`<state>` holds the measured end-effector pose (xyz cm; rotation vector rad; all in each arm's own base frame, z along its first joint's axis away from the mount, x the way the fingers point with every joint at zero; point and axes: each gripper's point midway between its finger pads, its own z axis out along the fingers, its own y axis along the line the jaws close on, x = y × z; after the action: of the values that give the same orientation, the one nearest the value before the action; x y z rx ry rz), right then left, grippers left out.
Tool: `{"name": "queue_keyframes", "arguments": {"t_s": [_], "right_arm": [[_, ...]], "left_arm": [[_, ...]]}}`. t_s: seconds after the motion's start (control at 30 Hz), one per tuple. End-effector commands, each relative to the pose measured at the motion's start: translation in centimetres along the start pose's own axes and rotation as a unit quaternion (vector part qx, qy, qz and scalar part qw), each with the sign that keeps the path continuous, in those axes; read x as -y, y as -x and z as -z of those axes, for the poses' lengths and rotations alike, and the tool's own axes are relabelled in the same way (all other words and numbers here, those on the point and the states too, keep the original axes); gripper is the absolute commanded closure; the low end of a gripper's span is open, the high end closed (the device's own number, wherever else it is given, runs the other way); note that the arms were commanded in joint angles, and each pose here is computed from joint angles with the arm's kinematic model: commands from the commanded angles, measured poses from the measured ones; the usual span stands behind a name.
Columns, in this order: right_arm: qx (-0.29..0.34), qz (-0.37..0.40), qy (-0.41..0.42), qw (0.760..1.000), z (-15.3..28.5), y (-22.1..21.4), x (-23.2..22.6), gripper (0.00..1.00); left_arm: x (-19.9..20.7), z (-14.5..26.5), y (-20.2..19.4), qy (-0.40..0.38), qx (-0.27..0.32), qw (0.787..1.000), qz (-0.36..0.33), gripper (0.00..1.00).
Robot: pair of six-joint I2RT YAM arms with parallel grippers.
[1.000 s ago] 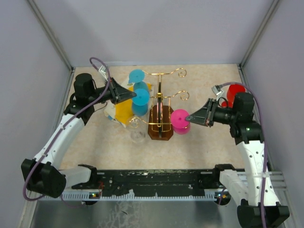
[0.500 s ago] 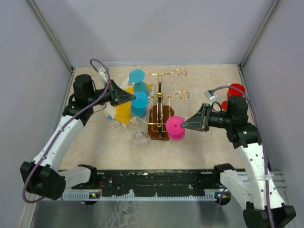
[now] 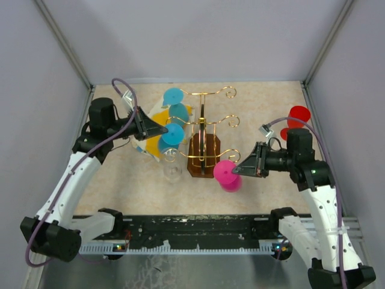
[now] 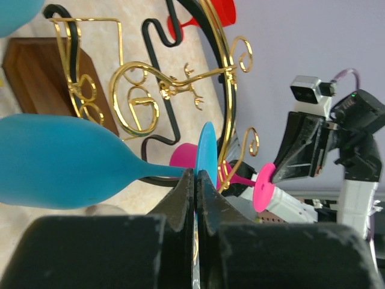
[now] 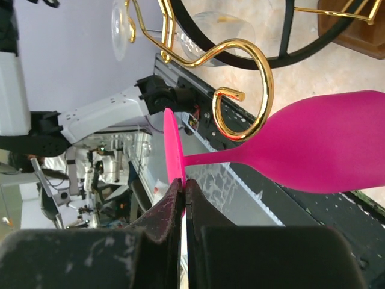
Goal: Take the wine glass off the wine glass rack
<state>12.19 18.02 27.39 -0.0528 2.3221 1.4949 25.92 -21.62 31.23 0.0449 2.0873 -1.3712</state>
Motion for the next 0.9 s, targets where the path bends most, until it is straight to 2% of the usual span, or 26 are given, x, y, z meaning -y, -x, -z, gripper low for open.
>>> {"name": "queue_keyframes", "arguments": {"t_s": [0.0,0.37,0.57,0.67,0.87], "right_arm": [[-0.002,0.046,-0.028,0.999,1.2,-0.2,-0.7,1.00],[0.012,0.066,-0.156,0.985,3.4,0.4,1.6,1.00],[0.018,0.070,-0.243,0.967,5.2,1.0,3.3,1.00],[0.023,0.069,-0.260,0.963,5.7,1.1,3.5,1.00],[0.037,0.083,-0.282,0.955,7.0,1.8,2.6,1.00]], "left_arm": [[0.6,1.5,0.8,0.030,0.016,0.998,-0.051,1.00],[0.4,5.5,3.1,0.142,0.062,0.979,-0.136,1.00],[1.4,6.5,4.0,0.150,0.079,0.973,-0.155,1.00],[1.2,6.7,3.6,0.155,0.071,0.974,-0.152,1.00],[2.5,7.7,4.7,0.164,0.092,0.968,-0.168,1.00]]}}
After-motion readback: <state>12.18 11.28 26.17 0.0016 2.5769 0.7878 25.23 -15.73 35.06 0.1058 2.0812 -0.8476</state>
